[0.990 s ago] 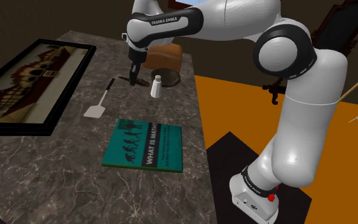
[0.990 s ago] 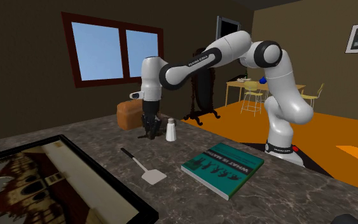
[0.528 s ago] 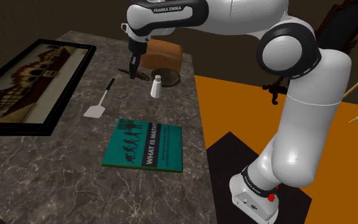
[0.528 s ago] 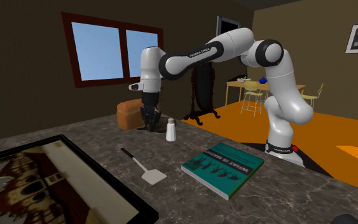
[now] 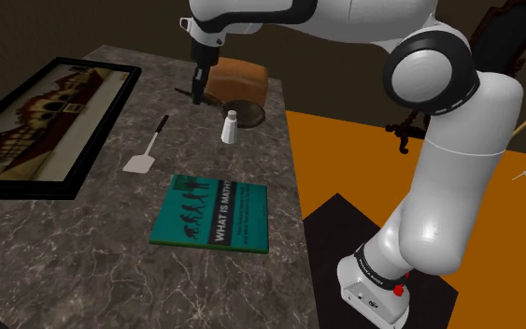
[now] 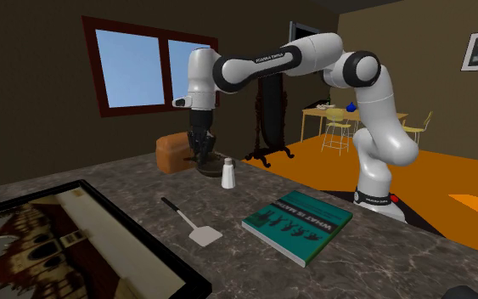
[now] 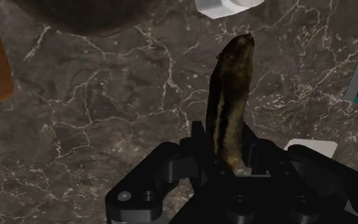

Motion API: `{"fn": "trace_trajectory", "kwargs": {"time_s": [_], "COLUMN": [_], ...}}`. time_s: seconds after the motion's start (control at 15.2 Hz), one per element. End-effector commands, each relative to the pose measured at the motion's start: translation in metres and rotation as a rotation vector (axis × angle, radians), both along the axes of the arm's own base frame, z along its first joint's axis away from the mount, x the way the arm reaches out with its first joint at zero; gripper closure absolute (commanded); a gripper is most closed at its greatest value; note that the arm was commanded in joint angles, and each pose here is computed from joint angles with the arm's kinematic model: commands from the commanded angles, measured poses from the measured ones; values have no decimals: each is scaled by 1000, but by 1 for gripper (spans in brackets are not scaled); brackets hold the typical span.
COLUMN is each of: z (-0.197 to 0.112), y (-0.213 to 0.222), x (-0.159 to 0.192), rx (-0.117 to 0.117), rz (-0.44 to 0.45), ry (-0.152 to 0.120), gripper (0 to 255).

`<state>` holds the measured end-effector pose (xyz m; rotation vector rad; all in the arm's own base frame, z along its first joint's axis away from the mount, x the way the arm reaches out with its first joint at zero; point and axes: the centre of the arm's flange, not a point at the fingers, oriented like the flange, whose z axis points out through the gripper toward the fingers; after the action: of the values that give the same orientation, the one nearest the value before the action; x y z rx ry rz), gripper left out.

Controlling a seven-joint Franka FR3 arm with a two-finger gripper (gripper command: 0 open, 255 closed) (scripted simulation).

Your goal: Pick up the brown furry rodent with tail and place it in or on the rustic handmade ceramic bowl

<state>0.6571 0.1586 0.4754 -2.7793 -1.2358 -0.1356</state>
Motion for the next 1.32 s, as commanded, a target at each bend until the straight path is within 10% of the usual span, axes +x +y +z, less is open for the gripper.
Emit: {"fn": "trace_trajectory", "kwargs": {"time_s": [0.0, 0.79, 1.25], "z": [2, 1, -30], "y": [-21, -179, -187], "x": [0, -3, -4], "rx": [0, 0, 0], "rz": [0, 0, 0], "ry": [0, 0, 0], "gripper": [255, 255, 255]}}
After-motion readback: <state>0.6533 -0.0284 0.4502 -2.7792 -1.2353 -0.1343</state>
